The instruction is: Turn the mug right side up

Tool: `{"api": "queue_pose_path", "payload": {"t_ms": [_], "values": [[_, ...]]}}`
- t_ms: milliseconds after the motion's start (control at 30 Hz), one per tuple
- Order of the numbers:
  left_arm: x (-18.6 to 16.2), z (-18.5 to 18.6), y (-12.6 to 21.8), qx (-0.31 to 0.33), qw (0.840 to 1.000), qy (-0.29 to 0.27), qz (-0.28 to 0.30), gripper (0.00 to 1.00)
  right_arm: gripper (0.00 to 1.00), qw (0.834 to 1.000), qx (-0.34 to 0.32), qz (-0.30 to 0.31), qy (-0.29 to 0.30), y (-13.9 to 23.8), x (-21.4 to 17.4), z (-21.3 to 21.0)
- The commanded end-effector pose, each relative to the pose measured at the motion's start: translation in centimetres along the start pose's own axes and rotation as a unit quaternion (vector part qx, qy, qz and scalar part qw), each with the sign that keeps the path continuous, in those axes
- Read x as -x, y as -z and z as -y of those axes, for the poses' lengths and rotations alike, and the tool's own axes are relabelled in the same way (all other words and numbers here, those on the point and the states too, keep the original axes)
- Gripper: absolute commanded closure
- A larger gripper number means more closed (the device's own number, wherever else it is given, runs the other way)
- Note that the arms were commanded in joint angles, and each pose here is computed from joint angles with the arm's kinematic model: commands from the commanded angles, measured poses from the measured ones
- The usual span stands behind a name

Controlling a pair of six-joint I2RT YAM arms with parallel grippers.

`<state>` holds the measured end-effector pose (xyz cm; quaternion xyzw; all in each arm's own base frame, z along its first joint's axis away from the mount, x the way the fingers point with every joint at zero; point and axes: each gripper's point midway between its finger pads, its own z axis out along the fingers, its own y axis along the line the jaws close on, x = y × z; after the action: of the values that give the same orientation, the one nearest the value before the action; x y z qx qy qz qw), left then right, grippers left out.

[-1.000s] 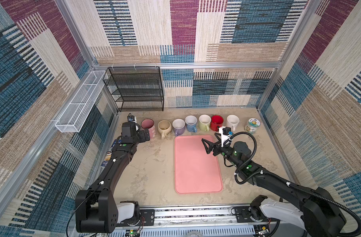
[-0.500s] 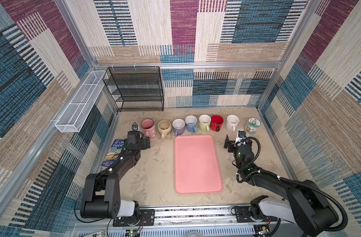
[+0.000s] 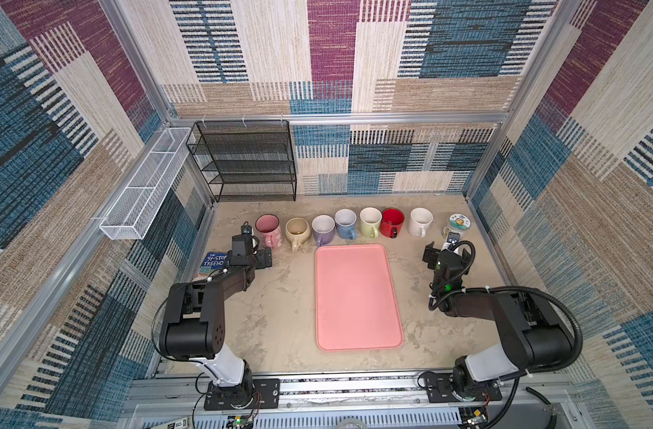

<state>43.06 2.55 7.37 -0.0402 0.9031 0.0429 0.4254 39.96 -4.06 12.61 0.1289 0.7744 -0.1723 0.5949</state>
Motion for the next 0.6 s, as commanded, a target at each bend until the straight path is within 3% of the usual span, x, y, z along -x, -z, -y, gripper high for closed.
{"api": "queue_pose_path", "payload": {"t_ms": [0,133,400,567], "values": [[0.6,0.4,0.0,-0.019,1.0,0.0,0.009,0.01,0.0,0.999,0.027,0.012,-0.017,-1.2,0.8,-1.4],[0.7,0.3,0.5,-0.02,0.999,0.001,0.025,0.01,0.0,1.0,0.024,-0.012,-0.006,-2.4,0.3,-2.0],[0.7,-0.5,1.8,0.002,0.998,0.013,0.069,0.01,0.0,0.995,0.045,0.077,-0.049,2.2,1.8,0.1],[0.4,0.7,2.8,-0.03,0.994,-0.004,0.104,0.01,0.0,0.991,0.077,0.101,-0.044,3.5,2.1,-0.3]]}}
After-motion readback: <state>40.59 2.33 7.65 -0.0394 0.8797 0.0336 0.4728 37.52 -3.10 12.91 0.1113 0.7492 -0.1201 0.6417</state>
